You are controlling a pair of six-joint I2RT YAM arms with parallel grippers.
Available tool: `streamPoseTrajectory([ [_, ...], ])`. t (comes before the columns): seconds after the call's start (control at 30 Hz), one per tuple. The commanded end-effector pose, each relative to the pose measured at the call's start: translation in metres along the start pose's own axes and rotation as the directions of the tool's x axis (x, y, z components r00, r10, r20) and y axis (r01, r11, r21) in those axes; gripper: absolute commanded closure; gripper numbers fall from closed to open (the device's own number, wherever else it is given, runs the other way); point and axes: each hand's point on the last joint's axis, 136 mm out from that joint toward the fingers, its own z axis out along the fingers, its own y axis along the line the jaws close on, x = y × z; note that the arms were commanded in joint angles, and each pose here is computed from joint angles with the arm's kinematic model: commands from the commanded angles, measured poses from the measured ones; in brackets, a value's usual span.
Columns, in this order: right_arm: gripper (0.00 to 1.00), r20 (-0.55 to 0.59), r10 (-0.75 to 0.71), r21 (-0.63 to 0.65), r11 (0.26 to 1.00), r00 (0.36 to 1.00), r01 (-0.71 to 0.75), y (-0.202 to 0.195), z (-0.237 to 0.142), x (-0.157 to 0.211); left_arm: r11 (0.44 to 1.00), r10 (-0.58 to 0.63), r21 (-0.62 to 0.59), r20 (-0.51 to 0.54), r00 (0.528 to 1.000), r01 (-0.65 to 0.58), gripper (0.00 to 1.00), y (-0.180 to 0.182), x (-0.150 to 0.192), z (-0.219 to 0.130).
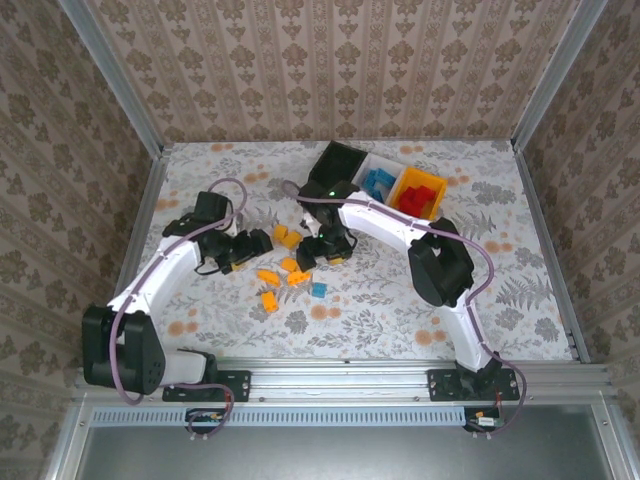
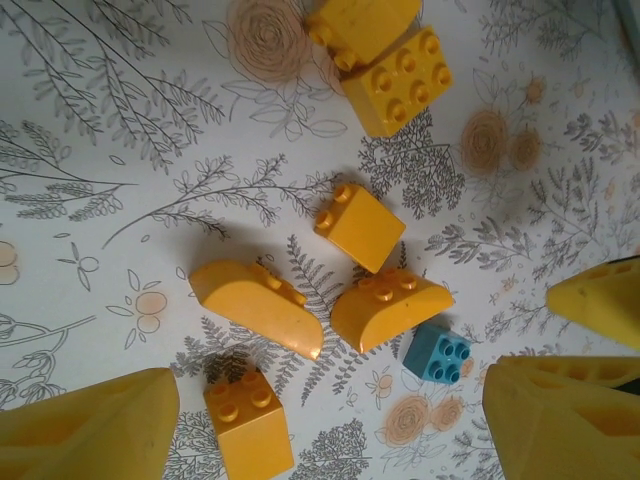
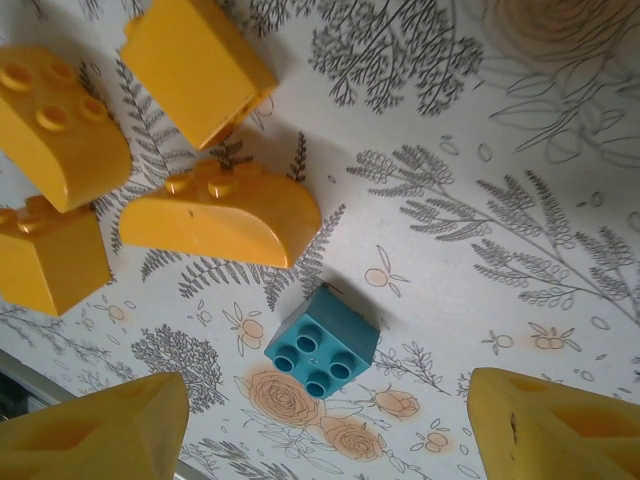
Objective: Sort the legos into containers by color
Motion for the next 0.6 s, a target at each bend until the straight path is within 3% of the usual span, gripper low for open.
streamPoseTrajectory([
  [0.0,0.25,-0.043,-0.028,0.010,1.000,0.999,0.029,-0.002,0.002,0.011,1.000,-0.022,0.012,-0.001,1.000,0.022,0.19,0.006,0.004,-0.004],
  [0.57,0.24,-0.135,-0.301,0.122,0.941,0.944,0.317,0.008,0.043,0.046,0.998,-0.052,0.024,-0.003,0.999,0.052,0.18,0.013,0.005,-0.001],
])
